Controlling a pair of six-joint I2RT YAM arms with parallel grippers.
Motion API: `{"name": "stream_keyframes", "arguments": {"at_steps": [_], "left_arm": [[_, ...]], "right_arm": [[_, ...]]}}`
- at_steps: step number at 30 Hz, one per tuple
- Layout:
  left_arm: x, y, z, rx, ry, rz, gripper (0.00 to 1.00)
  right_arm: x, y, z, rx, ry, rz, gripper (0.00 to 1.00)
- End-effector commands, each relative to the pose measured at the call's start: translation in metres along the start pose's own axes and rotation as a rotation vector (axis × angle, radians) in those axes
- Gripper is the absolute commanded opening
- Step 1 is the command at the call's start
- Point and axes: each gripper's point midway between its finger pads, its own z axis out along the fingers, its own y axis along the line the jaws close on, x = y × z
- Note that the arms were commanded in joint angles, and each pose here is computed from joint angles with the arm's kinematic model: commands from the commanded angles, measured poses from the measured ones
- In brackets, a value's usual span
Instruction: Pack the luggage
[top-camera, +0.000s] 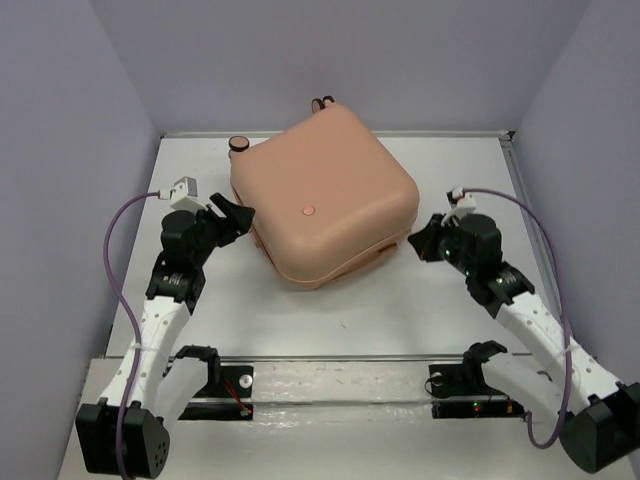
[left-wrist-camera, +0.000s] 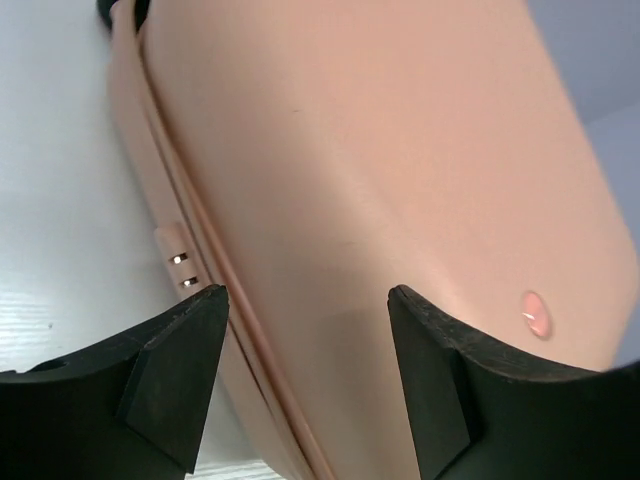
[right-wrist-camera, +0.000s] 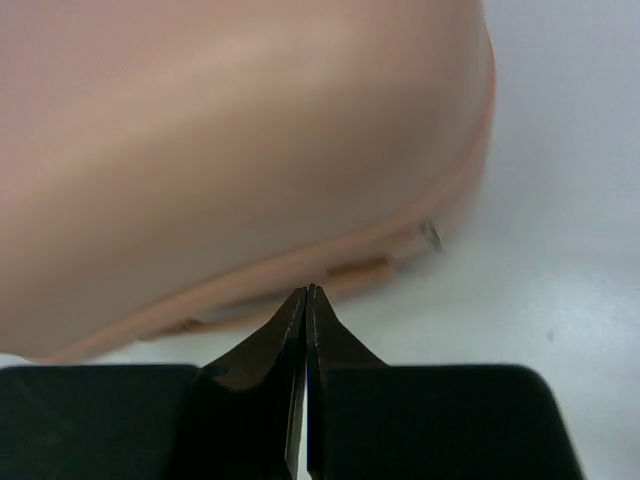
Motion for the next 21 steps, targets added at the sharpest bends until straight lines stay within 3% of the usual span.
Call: {"name": "stream_keyframes", "arguments": {"at_steps": [1,5,9,13,15,21], "left_arm": [[-0.009,-0.025,-0.017,0.114,-0.025,0.049,0.75],[0.007,-0.03,-0.028,0.171,0.017,0.049,0.72],[0.031,-0.03,-0.038,0.221,0.091,0.04,0.71],[0.042,-0.03,-0.048,0.241,0.122,0.053,0.71],[0.045,-0.03,-0.05,0.254,0.128,0.059,0.71],[0.052,-0.029,-0.053,0.249,0.157,0.054,0.71]], "right_arm": [[0.043,-0.024,-0.01,0.021,-0.063,0.06,0.07],[0.064,-0.064,-0.004,0.175,-0.062,0.064,0.09],[0.057,-0.071,0.019,0.166,-0.055,0.002,0.29],[0.055,-0.06,0.04,0.055,-0.021,-0.111,0.32],[0.042,-0.052,0.046,0.005,-0.082,-0.17,0.33],[0.02,-0.068,0.062,0.077,-0.139,-0.288,0.4]]}}
